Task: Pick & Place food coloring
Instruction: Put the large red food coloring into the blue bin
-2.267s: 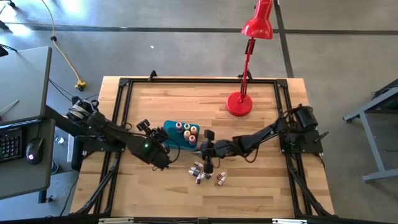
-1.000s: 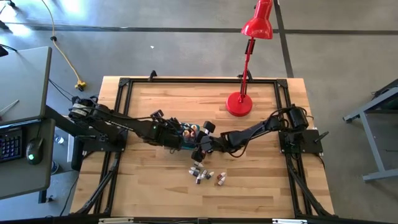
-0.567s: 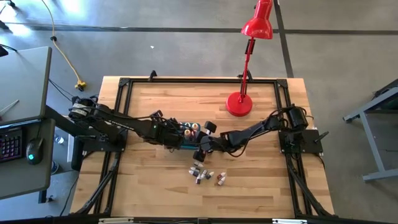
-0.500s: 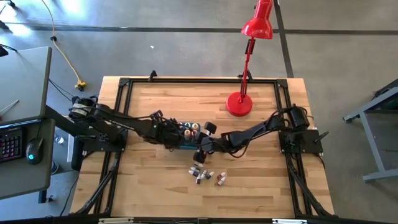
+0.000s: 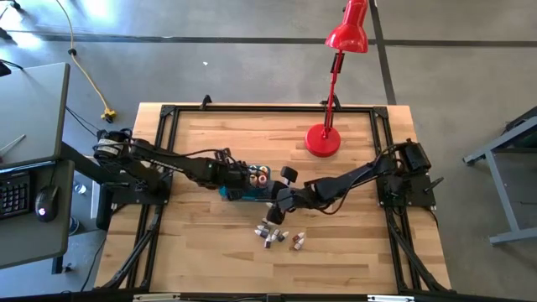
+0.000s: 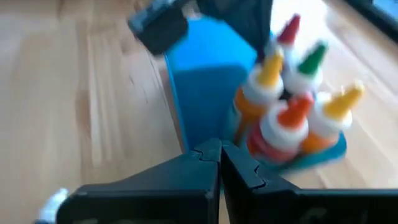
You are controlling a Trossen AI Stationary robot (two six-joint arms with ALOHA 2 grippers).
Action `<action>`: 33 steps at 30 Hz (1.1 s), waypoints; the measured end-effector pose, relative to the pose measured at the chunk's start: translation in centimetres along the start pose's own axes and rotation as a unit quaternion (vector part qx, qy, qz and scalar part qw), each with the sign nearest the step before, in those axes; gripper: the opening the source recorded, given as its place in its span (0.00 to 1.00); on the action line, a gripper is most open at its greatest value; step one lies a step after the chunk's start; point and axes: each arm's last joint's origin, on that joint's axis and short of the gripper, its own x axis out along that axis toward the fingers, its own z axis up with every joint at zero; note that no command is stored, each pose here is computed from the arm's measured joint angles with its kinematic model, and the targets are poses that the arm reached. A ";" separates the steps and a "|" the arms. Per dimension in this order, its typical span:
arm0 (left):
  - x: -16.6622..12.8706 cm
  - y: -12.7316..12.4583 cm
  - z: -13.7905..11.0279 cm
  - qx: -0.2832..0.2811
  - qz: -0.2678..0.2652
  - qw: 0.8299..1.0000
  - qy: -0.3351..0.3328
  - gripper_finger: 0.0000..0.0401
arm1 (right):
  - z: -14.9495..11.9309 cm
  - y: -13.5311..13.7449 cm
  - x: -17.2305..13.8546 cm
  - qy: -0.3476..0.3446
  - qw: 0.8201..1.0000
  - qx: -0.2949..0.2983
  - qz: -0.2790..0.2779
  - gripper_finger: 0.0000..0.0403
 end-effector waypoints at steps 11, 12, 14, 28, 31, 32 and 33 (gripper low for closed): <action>2.2 1.1 0.3 -0.027 -0.038 0.998 0.038 0.00 | -2.3 -0.4 -0.4 0.100 0.994 0.031 -0.039 0.00; 2.5 1.0 0.2 -0.021 -0.040 0.998 0.043 0.00 | -2.4 -0.5 -0.4 0.102 0.993 0.034 -0.043 0.00; 2.9 0.6 0.4 -0.017 -0.044 0.998 0.034 0.00 | -2.3 -0.8 -0.3 0.104 0.993 0.042 -0.048 0.00; 4.5 -0.5 0.9 -0.016 -0.069 0.997 0.021 0.00 | -2.1 -3.1 0.6 0.126 0.988 0.058 -0.073 0.00; 4.5 -0.5 1.0 -0.017 -0.070 0.997 0.018 0.00 | -2.0 -3.3 0.7 0.129 0.987 0.060 -0.074 0.00; 4.5 -0.5 1.0 -0.017 -0.070 0.997 0.019 0.00 | -2.0 -3.4 0.8 0.129 0.987 0.062 -0.075 0.00; 4.5 -0.5 1.0 -0.017 -0.070 0.997 0.018 0.00 | -2.0 -3.6 0.8 0.129 0.987 0.063 -0.076 0.00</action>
